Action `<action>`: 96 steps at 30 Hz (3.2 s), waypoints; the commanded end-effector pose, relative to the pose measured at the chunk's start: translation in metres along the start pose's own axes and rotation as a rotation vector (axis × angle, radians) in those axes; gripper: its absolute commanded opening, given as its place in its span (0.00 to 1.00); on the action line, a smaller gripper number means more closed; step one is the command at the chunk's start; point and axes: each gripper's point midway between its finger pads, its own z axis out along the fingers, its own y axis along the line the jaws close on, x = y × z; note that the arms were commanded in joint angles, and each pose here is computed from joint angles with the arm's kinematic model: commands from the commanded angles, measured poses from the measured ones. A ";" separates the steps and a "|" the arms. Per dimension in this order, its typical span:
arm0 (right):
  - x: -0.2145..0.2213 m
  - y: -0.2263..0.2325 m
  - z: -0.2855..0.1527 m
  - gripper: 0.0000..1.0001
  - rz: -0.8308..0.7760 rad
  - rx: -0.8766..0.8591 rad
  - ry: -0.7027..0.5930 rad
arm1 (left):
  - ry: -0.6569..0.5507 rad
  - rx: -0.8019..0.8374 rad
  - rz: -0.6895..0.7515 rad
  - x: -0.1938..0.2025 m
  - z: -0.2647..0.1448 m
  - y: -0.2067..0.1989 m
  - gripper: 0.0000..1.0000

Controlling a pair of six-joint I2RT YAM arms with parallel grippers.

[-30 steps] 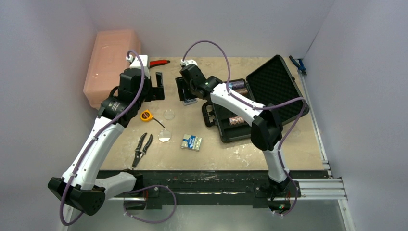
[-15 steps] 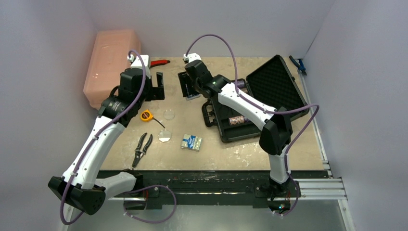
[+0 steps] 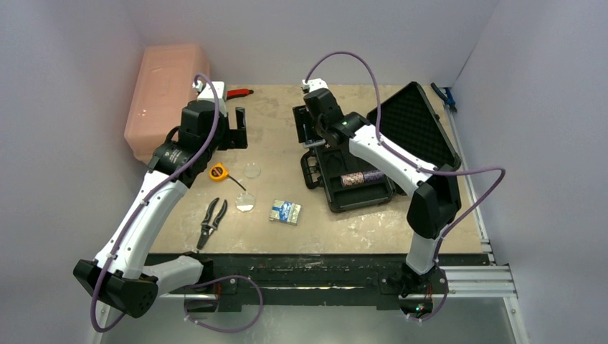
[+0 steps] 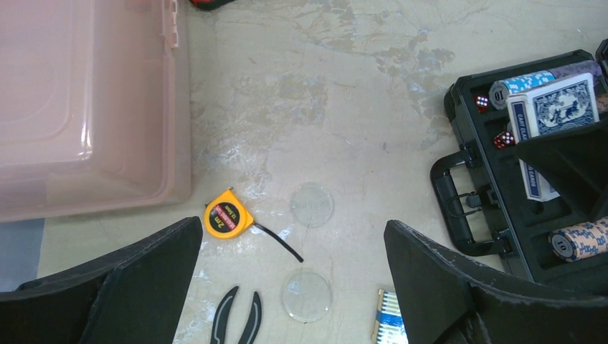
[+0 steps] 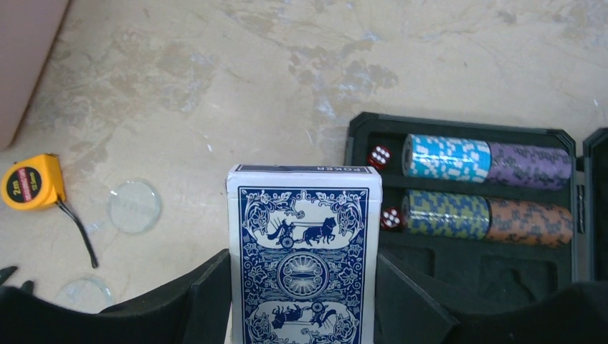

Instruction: Pack up texas hold em set

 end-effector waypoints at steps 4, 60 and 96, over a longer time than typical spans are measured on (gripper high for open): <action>-0.016 -0.027 -0.023 0.00 0.038 -0.005 -0.097 | -0.012 0.019 0.003 -0.004 0.006 -0.006 0.99; 0.087 -0.191 0.023 0.00 -0.097 0.186 0.047 | 0.033 0.072 -0.004 0.005 0.014 -0.019 0.96; 0.139 -0.191 0.016 0.00 0.003 0.188 0.156 | 0.045 0.094 -0.002 0.007 0.016 -0.025 0.95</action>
